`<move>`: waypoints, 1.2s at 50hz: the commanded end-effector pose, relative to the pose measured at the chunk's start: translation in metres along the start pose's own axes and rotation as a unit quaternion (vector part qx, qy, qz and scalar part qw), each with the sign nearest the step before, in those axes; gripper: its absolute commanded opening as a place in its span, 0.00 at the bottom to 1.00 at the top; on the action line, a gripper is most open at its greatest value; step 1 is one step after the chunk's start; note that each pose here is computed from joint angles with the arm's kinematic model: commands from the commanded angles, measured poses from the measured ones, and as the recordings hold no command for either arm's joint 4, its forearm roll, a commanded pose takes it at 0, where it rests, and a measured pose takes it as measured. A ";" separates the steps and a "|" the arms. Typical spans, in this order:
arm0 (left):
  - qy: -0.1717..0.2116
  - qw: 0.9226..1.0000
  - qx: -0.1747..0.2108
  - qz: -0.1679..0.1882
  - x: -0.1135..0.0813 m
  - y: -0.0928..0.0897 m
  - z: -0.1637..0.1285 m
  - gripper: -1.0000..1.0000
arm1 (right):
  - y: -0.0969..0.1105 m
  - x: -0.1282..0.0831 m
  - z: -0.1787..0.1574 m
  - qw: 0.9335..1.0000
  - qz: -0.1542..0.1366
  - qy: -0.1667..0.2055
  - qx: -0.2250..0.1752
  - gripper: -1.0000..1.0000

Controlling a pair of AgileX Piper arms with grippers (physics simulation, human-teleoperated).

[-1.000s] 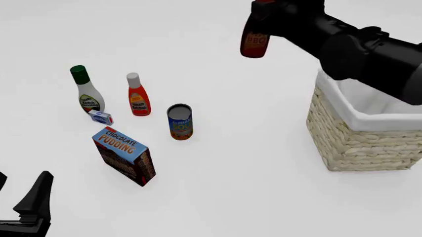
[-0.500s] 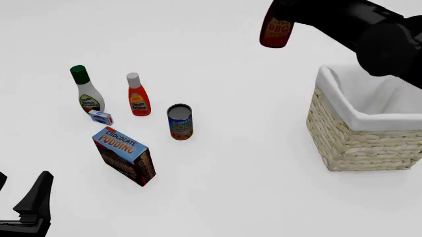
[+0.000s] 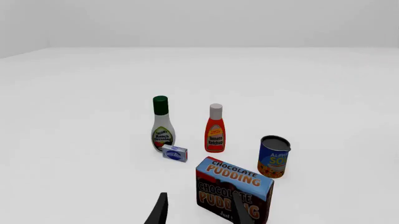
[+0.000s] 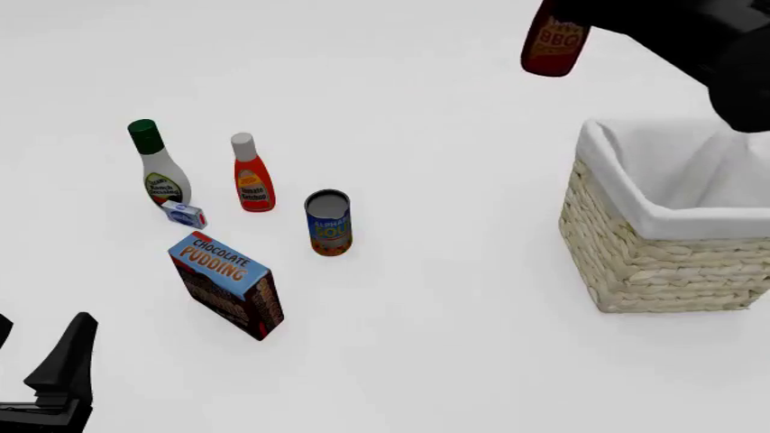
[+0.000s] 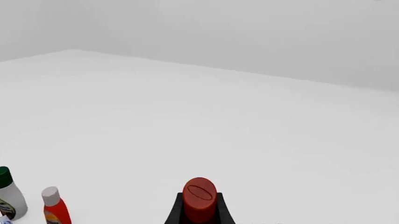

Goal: Pick the bbq sauce and place it in the basket.

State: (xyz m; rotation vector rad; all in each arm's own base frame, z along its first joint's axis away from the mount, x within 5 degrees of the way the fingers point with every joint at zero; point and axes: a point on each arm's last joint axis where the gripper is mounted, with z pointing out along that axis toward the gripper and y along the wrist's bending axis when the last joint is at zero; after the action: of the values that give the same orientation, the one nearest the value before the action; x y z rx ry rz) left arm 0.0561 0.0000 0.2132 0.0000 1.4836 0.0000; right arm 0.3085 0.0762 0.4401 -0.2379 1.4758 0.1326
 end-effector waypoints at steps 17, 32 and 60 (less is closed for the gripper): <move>0.000 1.000 0.000 0.000 0.000 0.000 0.000 1.00 | -0.041 -0.008 -0.019 0.998 -0.005 -0.011 0.067 0.00; 0.000 1.000 0.000 0.000 0.000 0.000 0.000 1.00 | -0.061 -0.003 -0.026 0.995 -0.007 -0.006 0.102 0.00; 0.000 1.000 0.000 0.000 0.000 0.000 0.000 1.00 | -0.095 0.007 -0.039 0.986 -0.014 0.004 0.164 0.00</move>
State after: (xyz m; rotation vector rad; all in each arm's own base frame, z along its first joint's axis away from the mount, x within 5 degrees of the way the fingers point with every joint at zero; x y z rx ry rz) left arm 0.0561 0.0000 0.2132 0.0000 1.4836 0.0000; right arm 0.2961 -0.0144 0.4371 -0.0274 1.4870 -0.1084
